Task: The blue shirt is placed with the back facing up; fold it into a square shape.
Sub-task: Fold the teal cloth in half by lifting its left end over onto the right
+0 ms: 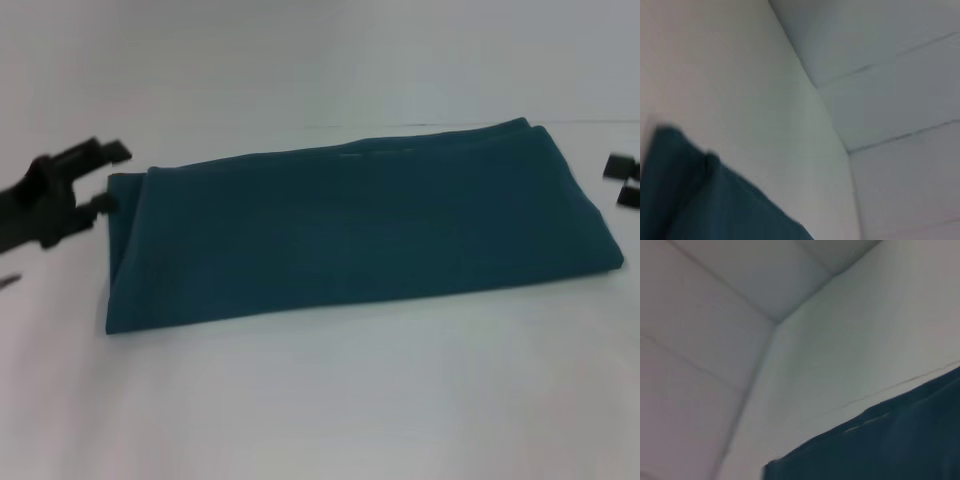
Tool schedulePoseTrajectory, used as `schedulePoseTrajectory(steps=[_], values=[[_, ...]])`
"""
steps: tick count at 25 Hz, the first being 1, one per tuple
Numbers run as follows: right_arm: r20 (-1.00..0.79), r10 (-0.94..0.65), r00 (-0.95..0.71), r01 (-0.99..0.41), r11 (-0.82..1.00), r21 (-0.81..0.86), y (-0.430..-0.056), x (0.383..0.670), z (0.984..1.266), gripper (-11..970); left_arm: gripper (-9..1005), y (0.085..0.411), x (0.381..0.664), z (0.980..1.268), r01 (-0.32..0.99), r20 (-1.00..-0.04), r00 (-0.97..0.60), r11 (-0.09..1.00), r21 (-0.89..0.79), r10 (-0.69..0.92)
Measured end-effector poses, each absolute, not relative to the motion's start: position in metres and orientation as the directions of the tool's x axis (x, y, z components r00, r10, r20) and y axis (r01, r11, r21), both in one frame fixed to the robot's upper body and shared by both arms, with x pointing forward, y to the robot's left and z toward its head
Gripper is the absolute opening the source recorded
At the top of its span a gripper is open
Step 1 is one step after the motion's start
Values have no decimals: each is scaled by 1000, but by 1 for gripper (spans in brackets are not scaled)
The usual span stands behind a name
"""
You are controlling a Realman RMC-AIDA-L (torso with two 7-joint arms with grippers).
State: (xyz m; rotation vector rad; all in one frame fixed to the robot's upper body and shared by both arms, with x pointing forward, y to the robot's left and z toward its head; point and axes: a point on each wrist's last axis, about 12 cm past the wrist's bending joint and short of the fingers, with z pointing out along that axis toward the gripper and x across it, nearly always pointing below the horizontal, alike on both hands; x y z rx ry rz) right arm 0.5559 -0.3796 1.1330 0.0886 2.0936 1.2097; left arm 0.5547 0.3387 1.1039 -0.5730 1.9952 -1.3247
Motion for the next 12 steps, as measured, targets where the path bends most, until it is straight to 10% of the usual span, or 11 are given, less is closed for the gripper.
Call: schedulePoseTrajectory(steps=[12], values=[[-511, 406, -757, -313, 461, 830, -381, 518, 1111, 897, 813, 359, 475, 1062, -203, 29, -683, 152, -967, -730]])
